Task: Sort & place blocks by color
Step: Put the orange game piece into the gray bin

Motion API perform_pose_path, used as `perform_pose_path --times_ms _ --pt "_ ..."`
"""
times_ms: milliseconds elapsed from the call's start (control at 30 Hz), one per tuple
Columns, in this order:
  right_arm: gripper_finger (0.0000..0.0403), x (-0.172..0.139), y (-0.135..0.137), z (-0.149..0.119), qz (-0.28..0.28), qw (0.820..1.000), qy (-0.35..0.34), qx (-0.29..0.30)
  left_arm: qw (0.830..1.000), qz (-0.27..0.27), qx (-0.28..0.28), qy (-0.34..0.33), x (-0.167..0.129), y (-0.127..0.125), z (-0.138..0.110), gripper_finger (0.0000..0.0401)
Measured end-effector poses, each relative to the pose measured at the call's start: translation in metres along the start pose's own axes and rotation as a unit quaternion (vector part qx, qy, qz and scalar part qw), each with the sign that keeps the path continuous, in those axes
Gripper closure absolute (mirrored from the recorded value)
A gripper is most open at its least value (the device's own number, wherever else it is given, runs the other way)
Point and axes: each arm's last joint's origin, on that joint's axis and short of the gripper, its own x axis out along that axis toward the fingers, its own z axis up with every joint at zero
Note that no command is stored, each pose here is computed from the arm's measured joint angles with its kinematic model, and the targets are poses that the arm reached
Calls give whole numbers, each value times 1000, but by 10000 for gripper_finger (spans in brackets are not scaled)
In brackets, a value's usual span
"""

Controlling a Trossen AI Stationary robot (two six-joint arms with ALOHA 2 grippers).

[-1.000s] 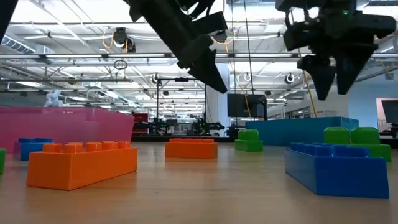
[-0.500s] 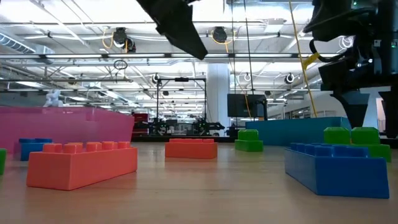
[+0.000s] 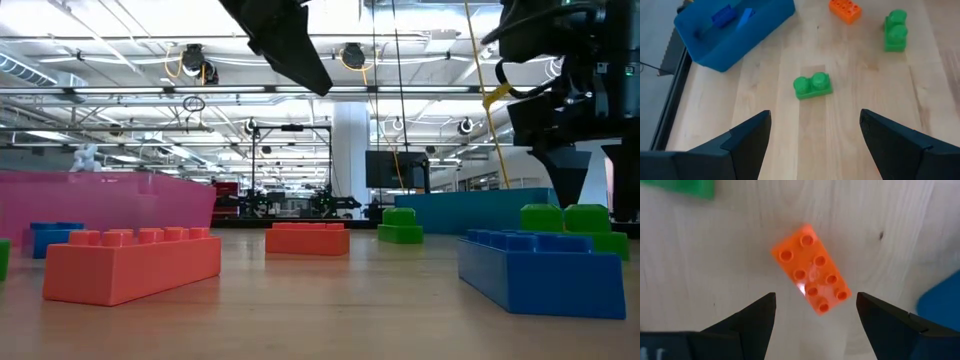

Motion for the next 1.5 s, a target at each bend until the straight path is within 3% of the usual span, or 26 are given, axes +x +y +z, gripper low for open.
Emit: perform_pose_path --times_ms 233,800,1033,1333,1500 --pt "133 0 -3 8 -4 998 -41 56 1000 0 -1 -2 0 0 0 93" --pt "141 32 -3 -2 -6 993 -78 91 1000 1 -3 -10 0 0 2 93" --pt "215 37 -2 -5 5 993 -79 93 1000 3 -6 -9 0 0 2 93" --pt "379 38 -1 -6 21 990 -70 117 1000 1 -10 -10 0 -1 2 93" --pt "389 36 0 -5 32 991 -68 114 1000 2 -10 -10 0 -1 2 93"
